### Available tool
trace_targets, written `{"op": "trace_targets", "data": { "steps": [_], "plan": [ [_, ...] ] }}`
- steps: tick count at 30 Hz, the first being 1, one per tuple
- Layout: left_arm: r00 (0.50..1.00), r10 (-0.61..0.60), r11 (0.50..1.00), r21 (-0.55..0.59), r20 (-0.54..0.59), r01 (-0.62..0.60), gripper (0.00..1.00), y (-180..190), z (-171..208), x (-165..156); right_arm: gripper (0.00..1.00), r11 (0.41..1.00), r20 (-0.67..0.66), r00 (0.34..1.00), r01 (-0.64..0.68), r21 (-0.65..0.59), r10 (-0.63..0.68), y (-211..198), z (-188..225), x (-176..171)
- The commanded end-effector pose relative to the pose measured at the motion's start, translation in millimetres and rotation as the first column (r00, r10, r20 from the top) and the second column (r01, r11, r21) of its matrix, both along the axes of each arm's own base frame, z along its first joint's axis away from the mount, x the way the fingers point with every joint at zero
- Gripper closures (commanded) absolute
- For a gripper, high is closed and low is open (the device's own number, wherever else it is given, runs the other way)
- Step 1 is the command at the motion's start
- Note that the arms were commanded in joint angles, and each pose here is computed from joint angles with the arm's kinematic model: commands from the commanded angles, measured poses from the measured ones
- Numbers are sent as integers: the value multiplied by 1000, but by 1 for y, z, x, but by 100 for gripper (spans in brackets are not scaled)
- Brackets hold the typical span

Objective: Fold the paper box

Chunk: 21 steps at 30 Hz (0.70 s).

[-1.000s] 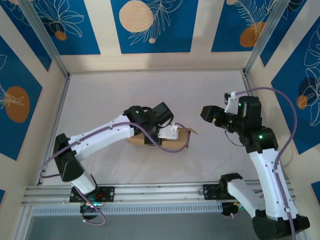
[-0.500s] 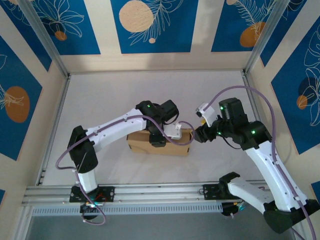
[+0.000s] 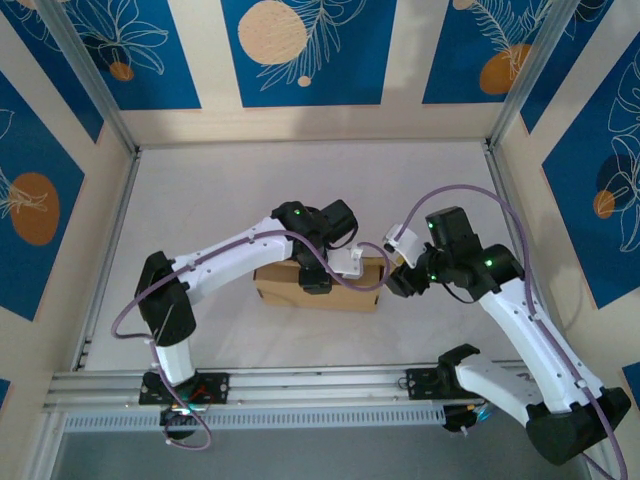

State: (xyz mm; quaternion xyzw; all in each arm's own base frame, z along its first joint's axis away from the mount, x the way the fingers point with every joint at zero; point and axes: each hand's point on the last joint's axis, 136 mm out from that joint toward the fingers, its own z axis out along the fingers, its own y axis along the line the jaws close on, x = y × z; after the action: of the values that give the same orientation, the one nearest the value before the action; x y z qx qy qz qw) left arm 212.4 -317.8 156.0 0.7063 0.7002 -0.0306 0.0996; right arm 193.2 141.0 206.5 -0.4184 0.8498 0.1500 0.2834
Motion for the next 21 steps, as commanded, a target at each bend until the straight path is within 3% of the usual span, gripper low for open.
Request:
{"op": "trace_targets", "data": {
  "steps": [1, 7, 14, 21],
  "plan": [
    [1000, -10, 1000, -23, 3, 10, 52, -1, 3, 1, 54, 999, -10, 1000, -13, 39, 14, 8, 7, 5],
    [1000, -7, 1000, -29, 21, 7, 52, -1, 6, 3, 64, 999, -36, 999, -6, 34, 8, 10, 6, 9],
    [1000, 2, 999, -42, 28, -1, 52, -2, 8, 4, 94, 994, -102, 995, 16, 110, -5, 21, 14, 8],
    [999, 18, 996, -83, 46, -14, 52, -6, 14, 7, 96, 981, -197, 979, 91, 170, -56, 31, 12, 11]
  ]
}}
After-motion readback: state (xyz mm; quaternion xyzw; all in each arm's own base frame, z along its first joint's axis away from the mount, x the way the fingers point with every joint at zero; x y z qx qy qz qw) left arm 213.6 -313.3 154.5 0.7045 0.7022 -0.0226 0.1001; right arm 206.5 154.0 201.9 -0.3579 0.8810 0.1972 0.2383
